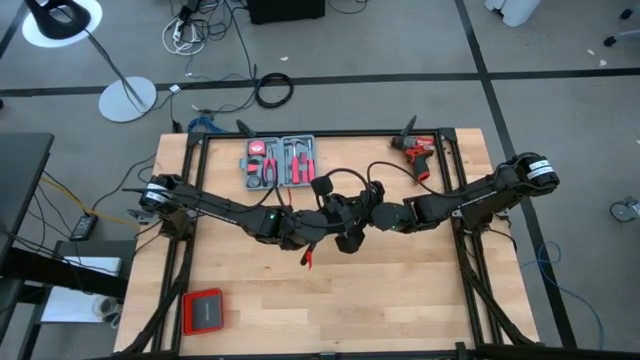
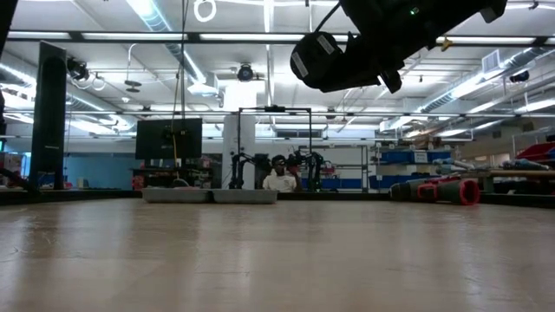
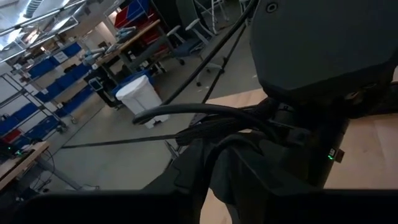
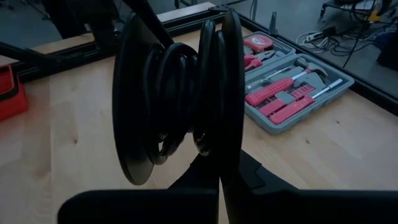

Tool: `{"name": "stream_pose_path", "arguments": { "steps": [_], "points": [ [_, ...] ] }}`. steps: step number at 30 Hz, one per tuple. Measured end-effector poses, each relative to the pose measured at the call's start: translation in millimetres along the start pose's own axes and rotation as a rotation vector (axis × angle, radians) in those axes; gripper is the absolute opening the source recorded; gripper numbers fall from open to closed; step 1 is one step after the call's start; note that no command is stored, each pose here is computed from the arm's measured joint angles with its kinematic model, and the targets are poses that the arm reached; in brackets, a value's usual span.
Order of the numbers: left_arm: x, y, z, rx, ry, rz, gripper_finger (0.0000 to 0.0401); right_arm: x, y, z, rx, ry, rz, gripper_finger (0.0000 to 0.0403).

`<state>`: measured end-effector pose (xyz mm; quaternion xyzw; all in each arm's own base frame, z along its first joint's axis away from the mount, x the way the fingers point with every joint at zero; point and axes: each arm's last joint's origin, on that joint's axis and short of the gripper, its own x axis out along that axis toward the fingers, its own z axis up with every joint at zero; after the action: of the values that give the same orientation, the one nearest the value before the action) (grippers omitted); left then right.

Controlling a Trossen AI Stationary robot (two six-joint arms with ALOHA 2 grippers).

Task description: Coil cords

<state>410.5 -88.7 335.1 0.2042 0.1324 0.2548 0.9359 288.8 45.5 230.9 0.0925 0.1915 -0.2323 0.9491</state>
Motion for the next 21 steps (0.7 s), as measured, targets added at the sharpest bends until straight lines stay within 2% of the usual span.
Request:
{"name": "stream_pose_path", "arguments": {
  "steps": [3, 11, 15, 21],
  "points": [
    [-0.3, -0.1, 0.2, 0.018, 0.000, 0.000, 0.0083, 0.0, 0.0, 0.0, 0.000, 0.000, 0.000, 0.0000],
    [-0.8, 0.8, 0.1, 0.062, 0.011, 0.031, 0.0131, 0.0, 0.0, 0.0, 0.000, 0.000, 0.000, 0.0000],
    [-3.9, -1.9, 1.1, 0.109, 0.010, 0.029, 0.0134, -0.1, 0.1, -0.1, -0.001, 0.001, 0.000, 0.0000],
    [-10.7, -1.8, 2.3, 0.181, 0.045, 0.097, 0.0132, -0.1, 0.1, -0.1, -0.001, 0.001, 0.000, 0.0000]
  ]
}}
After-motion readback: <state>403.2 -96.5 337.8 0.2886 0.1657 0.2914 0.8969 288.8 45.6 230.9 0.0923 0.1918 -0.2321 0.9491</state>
